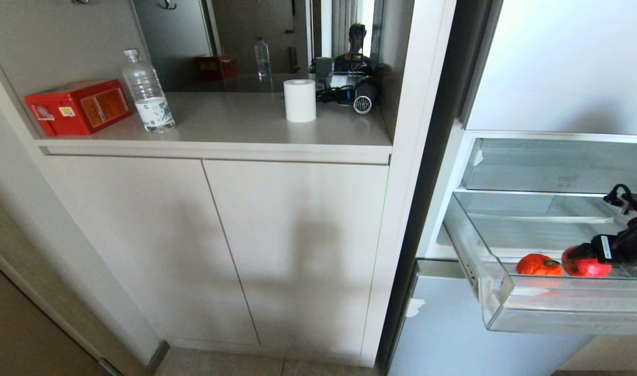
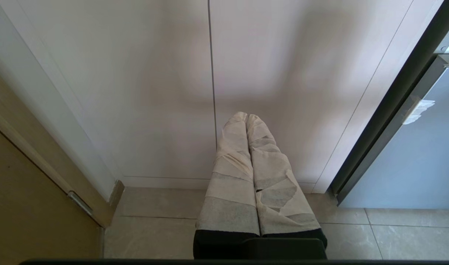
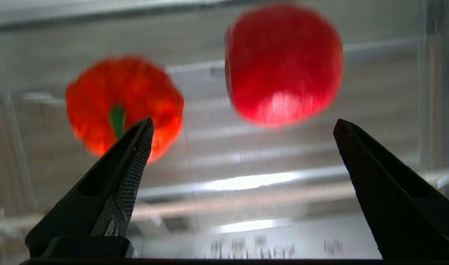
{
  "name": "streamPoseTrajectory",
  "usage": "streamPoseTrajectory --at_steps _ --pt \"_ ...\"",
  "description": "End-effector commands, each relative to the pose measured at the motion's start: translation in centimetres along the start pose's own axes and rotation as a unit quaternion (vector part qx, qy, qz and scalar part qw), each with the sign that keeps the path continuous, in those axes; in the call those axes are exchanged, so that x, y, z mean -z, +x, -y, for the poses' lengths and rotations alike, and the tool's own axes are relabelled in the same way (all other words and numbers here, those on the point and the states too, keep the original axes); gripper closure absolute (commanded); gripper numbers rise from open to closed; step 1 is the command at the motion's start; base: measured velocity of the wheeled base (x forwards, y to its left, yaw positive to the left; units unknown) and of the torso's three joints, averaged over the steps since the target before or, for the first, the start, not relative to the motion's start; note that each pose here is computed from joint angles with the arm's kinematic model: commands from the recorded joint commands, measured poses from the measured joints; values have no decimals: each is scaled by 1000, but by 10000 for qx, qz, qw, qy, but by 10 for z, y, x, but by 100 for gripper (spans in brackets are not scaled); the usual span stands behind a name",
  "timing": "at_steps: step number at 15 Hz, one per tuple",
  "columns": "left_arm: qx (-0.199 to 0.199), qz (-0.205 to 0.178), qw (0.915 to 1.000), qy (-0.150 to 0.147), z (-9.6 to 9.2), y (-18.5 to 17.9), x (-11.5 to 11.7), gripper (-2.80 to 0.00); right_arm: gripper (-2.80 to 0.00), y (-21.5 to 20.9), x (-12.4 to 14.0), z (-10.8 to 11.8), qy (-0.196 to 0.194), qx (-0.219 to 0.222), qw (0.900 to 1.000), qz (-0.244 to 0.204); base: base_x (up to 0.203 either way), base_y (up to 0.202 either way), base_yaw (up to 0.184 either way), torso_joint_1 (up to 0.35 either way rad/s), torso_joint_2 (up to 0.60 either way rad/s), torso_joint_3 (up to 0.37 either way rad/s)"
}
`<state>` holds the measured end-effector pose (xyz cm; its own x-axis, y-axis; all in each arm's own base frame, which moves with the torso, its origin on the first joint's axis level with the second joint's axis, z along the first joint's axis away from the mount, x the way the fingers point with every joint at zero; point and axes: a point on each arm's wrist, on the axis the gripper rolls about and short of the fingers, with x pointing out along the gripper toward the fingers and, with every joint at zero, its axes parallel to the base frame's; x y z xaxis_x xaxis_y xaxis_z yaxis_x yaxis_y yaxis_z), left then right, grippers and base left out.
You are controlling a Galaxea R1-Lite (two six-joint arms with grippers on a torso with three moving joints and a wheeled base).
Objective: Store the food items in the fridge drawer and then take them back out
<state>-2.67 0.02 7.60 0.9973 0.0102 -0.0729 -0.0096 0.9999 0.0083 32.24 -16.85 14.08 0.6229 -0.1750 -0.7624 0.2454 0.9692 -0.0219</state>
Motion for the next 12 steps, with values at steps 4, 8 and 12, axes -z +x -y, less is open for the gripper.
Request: streamPoseTrajectory --at_steps 4,8,12 --pt "-3 -11 10000 0 0 0 0 0 -280 44 -13 8 162 -19 9998 -65 0 0 0 0 0 0" --pt "-3 -11 10000 0 0 0 0 0 -280 64 -17 12 174 -11 9998 -88 0 0 0 0 0 0" --pt "-3 -11 10000 0 0 0 0 0 -280 72 -16 16 193 5 9997 -131 0 0 0 0 0 0"
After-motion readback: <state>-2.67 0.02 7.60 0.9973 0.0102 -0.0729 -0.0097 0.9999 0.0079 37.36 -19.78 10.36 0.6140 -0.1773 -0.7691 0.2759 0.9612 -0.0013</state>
